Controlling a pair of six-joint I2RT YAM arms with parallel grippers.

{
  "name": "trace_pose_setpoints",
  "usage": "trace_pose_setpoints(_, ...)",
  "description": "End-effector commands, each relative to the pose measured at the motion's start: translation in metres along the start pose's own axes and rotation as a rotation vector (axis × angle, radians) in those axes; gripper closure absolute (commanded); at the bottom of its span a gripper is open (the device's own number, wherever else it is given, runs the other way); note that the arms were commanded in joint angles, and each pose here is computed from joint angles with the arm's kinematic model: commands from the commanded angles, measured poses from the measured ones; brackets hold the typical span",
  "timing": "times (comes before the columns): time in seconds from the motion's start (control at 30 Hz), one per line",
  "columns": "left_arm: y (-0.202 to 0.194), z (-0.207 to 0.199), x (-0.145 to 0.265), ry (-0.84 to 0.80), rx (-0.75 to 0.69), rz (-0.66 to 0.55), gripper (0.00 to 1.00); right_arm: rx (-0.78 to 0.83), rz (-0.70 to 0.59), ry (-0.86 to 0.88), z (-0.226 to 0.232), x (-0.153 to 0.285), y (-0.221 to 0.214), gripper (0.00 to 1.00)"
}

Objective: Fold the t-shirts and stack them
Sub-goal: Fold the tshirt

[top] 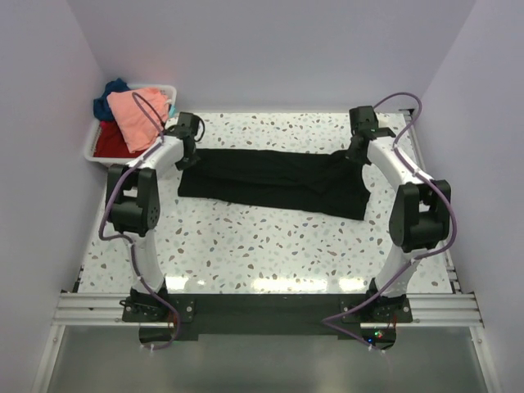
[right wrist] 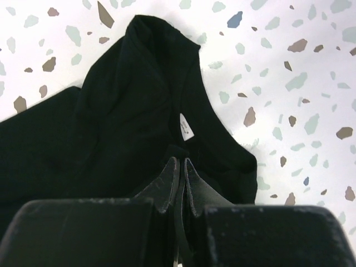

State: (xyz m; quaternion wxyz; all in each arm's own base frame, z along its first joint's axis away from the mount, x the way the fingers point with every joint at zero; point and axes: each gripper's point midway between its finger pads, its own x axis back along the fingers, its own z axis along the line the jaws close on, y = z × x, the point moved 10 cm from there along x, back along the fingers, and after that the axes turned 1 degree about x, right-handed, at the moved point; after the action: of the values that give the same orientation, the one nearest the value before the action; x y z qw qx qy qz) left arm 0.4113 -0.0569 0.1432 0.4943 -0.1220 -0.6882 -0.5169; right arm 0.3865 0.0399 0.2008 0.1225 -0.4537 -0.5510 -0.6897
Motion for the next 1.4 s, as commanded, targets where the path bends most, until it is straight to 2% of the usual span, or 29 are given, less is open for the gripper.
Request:
trace_pose_setpoints(0.0, 0.016, -0.007, -0.007, 0.024, 0.021, -0.055, 1.0, -0.018, -0.05, 0.009, 0.006, -0.007, 0.021, 1.0)
trace_pose_setpoints(0.03, 0.016, -0.008, -0.008, 0.025, 0.019, -0.055, 1.0, -0.019, -0.051, 0.007, 0.006, -0.008, 0.022, 1.0)
trace_pose_setpoints(0.07, 0.018, -0.007, -0.009, 0.029, 0.024, -0.057, 0.95, -0.02, -0.049, 0.012, 0.008, -0.01, 0.023, 1.0)
trace_pose_setpoints(0.1, 0.018, -0.008, -0.009, 0.03, 0.026, -0.062, 0.75, -0.021, -0.045, 0.008, 0.007, -0.013, 0.023, 1.0)
trace_pose_setpoints(0.2, 0.023, -0.007, -0.005, 0.027, 0.047, -0.093, 0.4, -0.024, -0.036, 0.013, 0.011, -0.019, 0.024, 1.0)
trace_pose_setpoints(0.3, 0.029, -0.002, 0.009, 0.001, 0.082, -0.151, 0.31, -0.026, -0.038, 0.022, 0.014, -0.024, 0.027, 1.0)
trace_pose_setpoints(0.43, 0.033, 0.003, 0.025, -0.061, 0.107, -0.219, 0.3, -0.031, -0.037, 0.029, 0.018, -0.032, 0.031, 1.0)
trace_pose_setpoints(0.8, -0.004, 0.021, 0.035, -0.147, 0.04, -0.109, 0.38, -0.049, 0.008, 0.061, 0.039, -0.073, 0.046, 1.0)
trace_pose_setpoints(0.93, -0.016, 0.03, 0.04, -0.162, 0.031, -0.074, 0.38, -0.062, -0.03, 0.081, 0.042, -0.07, 0.058, 0.88)
trace_pose_setpoints(1.03, -0.028, 0.037, 0.044, -0.187, 0.037, -0.044, 0.38, -0.062, -0.081, 0.102, 0.043, -0.062, 0.068, 0.84)
trace_pose_setpoints(1.13, -0.04, 0.041, 0.045, -0.212, 0.049, -0.014, 0.44, -0.051, -0.111, 0.117, 0.043, -0.055, 0.077, 0.83)
trace_pose_setpoints(1.17, -0.045, 0.042, 0.044, -0.212, 0.047, -0.002, 0.49, -0.047, -0.12, 0.123, 0.043, -0.051, 0.08, 0.83)
trace_pose_setpoints(1.27, -0.05, 0.042, 0.042, -0.23, 0.055, 0.01, 0.58, -0.04, -0.114, 0.156, 0.044, -0.043, 0.08, 0.83)
trace_pose_setpoints(1.37, -0.053, 0.042, 0.036, -0.227, 0.056, 0.01, 0.59, -0.016, -0.107, 0.199, 0.048, -0.033, 0.079, 0.83)
